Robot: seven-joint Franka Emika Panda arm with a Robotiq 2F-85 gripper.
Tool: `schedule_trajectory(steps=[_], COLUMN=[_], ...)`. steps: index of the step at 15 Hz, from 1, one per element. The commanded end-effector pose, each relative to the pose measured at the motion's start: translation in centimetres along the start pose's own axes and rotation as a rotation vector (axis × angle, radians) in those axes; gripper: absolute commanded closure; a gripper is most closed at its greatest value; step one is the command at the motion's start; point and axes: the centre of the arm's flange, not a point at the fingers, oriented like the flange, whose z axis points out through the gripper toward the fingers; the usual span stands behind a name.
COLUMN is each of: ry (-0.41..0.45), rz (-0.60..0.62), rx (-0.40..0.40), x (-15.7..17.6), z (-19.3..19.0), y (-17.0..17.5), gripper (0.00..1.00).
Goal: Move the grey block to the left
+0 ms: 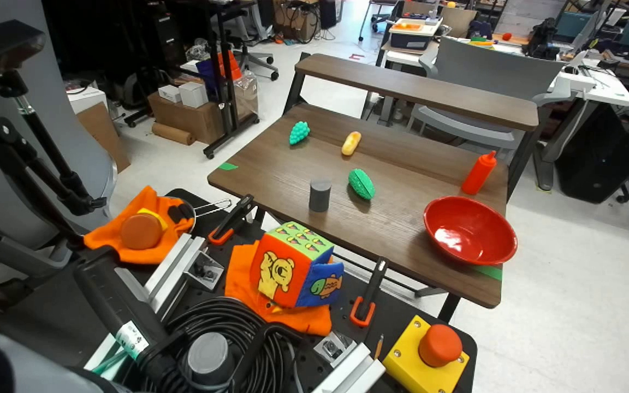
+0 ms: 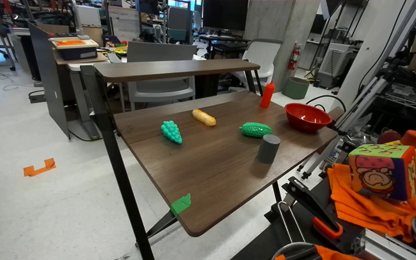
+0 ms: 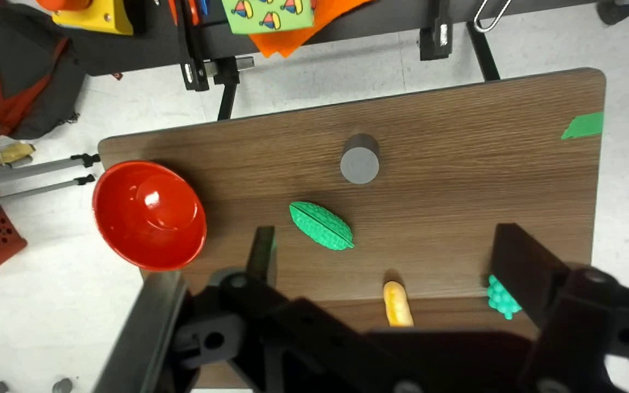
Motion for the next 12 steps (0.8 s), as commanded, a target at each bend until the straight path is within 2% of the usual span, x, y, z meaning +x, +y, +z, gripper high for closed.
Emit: schedule_trajectory(steps=[1, 7, 12], ry=[-0.029, -0.155, -0.291], rz=[-0.071, -0.182, -0.206], rx=[-0.005, -0.033, -0.044], x=[5.3, 9.3, 11.4], z=[5.9, 16.2, 23.4], y=[0.3, 0.0, -1.7], gripper=[0.0, 0.0, 0.0])
